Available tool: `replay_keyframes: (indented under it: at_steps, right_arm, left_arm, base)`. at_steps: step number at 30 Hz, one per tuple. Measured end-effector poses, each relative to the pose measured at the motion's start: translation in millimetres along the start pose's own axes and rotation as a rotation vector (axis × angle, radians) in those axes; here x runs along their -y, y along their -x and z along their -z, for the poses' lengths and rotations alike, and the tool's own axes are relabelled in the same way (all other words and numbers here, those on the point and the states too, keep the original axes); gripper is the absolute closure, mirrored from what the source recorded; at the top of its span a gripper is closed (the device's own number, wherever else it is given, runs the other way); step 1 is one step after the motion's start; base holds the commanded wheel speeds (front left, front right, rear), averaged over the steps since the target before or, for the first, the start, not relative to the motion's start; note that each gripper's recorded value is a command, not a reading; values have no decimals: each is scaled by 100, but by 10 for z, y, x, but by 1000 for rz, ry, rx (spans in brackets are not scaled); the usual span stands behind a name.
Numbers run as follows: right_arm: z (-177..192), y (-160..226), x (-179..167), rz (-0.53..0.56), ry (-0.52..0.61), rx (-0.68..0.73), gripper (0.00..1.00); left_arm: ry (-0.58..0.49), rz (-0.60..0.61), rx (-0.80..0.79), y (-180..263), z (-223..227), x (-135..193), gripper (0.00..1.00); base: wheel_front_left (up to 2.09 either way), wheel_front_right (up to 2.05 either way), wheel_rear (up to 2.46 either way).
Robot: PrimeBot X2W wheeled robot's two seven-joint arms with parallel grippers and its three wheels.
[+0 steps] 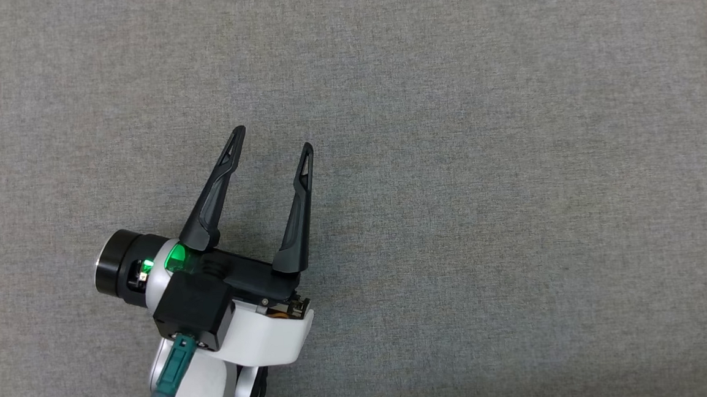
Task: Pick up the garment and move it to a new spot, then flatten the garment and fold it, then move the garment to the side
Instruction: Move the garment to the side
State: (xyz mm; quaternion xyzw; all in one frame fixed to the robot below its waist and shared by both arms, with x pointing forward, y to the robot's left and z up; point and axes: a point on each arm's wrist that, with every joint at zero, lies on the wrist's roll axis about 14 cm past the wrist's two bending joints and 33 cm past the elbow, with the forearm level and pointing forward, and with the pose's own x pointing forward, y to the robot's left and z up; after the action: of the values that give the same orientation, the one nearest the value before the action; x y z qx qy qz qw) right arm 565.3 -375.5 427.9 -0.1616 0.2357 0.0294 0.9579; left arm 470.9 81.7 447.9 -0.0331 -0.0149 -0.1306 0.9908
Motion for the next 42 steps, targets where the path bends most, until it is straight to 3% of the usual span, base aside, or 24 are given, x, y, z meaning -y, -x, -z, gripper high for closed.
replay_keyframes:
  at_steps: [14,15,16,20,27,30,34,38,42]
  right_arm:
    - [151,54,552,120,70,-107,100]
    - [153,68,602,135,82,-108,70]
    - [137,87,671,156,101,-99,0]
    - [82,139,827,218,180,-75,0]
    - [-49,73,483,196,196,39,0]
    - [-122,9,-336,62,96,145,0]
    - [-285,211,-1072,-60,-18,253,0]
    - [-601,653,-1766,-169,-185,412,0]
    - [-560,1166,-2220,-226,-299,457,0]
  left_arm:
    - [-7,1,-20,-5,86,-75,0]
    - [-7,1,-20,-3,85,-76,0]
    - [-8,1,-20,0,82,-75,0]
    - [-10,9,-12,13,34,-54,0]
    - [-2,7,12,93,-130,-18,0]
    - [10,-29,21,225,-247,-45,0]
    - [29,-103,15,438,-329,-144,0]
    - [36,-199,28,697,-461,-302,0]
    - [47,-269,53,1009,-603,-405,0]
  base:
    - [0,0,0]
    - [0,0,0]
    - [0,0,0]
    - [0,0,0]
    - [0,0,0]
    - [0,0,0]
    - [0,0,0]
    - [0,0,0]
    - [0,0,0]
